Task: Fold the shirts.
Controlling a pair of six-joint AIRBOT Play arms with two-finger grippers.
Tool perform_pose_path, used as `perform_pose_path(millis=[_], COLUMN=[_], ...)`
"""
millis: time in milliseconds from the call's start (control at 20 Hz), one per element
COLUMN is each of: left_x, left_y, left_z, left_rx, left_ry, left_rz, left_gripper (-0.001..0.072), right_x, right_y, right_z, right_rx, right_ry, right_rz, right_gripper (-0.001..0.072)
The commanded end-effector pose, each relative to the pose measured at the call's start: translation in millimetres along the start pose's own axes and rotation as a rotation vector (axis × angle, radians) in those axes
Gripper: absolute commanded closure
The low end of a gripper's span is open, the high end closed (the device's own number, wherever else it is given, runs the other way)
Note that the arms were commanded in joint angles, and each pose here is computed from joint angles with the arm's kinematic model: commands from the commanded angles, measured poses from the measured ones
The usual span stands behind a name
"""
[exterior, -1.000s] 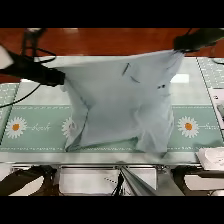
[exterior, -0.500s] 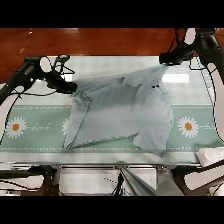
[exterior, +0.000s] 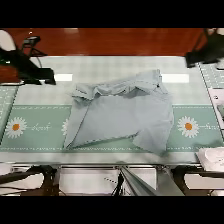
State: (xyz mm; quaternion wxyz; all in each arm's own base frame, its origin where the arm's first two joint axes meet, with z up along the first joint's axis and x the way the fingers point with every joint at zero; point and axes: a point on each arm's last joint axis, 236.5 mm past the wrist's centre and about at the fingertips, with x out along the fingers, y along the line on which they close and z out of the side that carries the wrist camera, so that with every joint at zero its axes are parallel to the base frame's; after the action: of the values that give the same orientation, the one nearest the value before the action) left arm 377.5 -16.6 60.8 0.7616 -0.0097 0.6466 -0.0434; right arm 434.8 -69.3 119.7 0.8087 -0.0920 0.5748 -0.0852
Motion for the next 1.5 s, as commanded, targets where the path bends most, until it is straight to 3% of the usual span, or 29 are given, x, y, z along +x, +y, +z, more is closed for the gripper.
perform_pose_path(millis=[0, 300, 500, 1000, 1050, 1150, 1200, 1350, 1450], left_x=[-8, 57, 93, 132, 136, 141, 142, 140, 136], left_y=[17, -47, -63, -98, -98, -89, -81, -57, -55], left_z=[-74, -209, -248, -255, -256, -260, -262, -275, -274], left_rx=[-0.061, -0.053, -0.016, -0.057, -0.077, -0.062, -0.041, 0.022, 0.032], left_ry=[0.068, 0.326, 0.407, 0.455, 0.473, 0.492, 0.495, 0.544, 0.534], left_rz=[-0.002, -0.243, -0.245, -0.337, -0.327, -0.293, -0.261, -0.170, -0.163], left_gripper=[0.0030, 0.0028, -0.0013, -0.0013, 0.0038, 0.0603, 0.0664, 0.0683, 0.0683], right_x=[5, 52, 56, 55, 55, 54, 54, 54, 58], right_y=[-42, -12, -5, -3, -2, -1, -1, -2, -8], right_z=[-60, -135, -132, -134, -134, -136, -136, -137, -147], right_rx=[0.163, 0.440, 0.443, 0.432, 0.431, 0.429, 0.427, 0.419, 0.390], right_ry=[0.055, 0.118, 0.095, 0.101, 0.103, 0.110, 0.111, 0.115, 0.143], right_rz=[0.049, 0.414, 0.448, 0.458, 0.459, 0.463, 0.463, 0.457, 0.421], right_gripper=[0.0115, 0.0115, 0.0116, 0.0117, 0.0117, 0.0117, 0.0117, 0.0127, 0.0171])
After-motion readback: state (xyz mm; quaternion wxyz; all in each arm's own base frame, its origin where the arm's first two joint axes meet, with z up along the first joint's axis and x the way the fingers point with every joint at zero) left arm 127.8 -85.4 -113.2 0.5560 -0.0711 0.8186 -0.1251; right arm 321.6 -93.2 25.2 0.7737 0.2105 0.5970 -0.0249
